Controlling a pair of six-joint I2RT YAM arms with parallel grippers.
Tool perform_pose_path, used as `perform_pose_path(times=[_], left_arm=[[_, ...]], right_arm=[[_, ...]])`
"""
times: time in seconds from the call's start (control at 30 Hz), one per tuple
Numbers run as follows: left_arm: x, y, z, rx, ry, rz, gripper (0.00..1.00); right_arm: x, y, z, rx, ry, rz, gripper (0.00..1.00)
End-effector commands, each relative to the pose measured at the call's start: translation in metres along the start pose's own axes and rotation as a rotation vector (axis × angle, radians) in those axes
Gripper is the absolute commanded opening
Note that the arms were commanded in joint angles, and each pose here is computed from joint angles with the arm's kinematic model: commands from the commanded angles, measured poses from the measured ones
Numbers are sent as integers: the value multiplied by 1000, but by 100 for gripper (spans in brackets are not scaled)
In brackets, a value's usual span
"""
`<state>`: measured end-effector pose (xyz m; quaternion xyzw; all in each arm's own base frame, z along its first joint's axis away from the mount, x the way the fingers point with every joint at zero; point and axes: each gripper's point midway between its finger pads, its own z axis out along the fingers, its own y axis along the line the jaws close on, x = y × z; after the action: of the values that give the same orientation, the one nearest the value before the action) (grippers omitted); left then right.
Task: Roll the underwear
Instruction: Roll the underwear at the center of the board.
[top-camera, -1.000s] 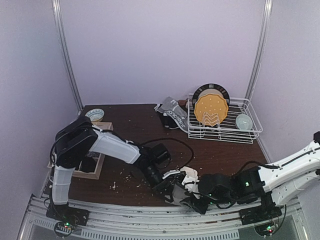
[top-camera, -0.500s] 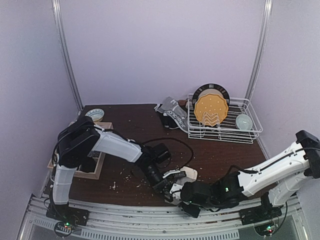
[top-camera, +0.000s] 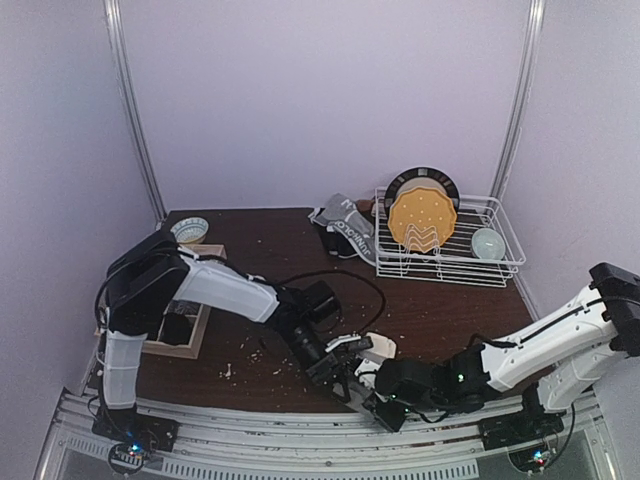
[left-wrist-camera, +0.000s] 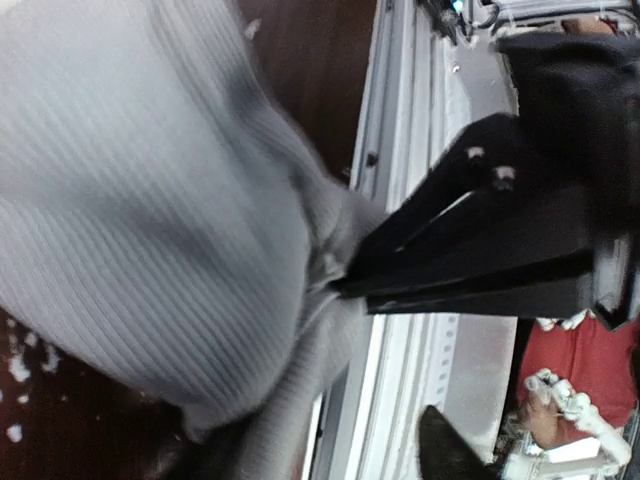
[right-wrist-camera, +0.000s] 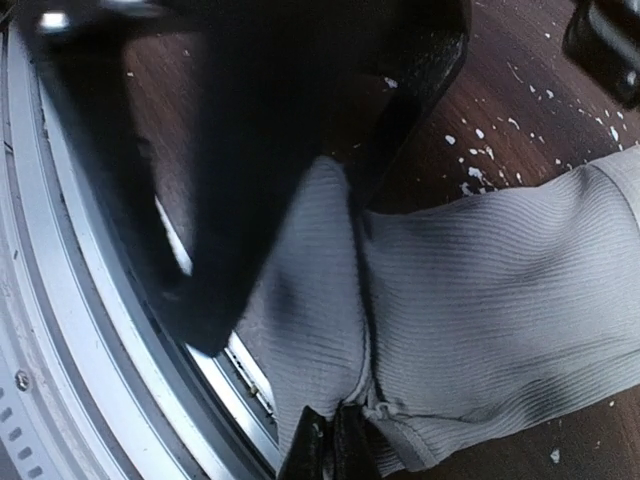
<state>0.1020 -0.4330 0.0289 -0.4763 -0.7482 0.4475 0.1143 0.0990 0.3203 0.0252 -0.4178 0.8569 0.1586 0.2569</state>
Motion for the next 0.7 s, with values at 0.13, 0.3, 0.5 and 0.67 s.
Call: perform_pose_path(times=[0.13, 0.3, 0.5, 0.67], left_arm=[[-14, 36, -50, -344, -219, 31, 87], [-6, 52, -91, -608, -362, 110, 97], [-15, 26, -162, -824, -717, 272, 98], [-17, 0, -172, -724, -911, 363, 98]], right_arm=[[18, -11, 5, -156, 36, 248, 0], [16, -24, 6, -229, 32, 385, 0], [19, -34, 11, -295, 45, 506, 0], [26, -37, 17, -316, 76, 550, 0]])
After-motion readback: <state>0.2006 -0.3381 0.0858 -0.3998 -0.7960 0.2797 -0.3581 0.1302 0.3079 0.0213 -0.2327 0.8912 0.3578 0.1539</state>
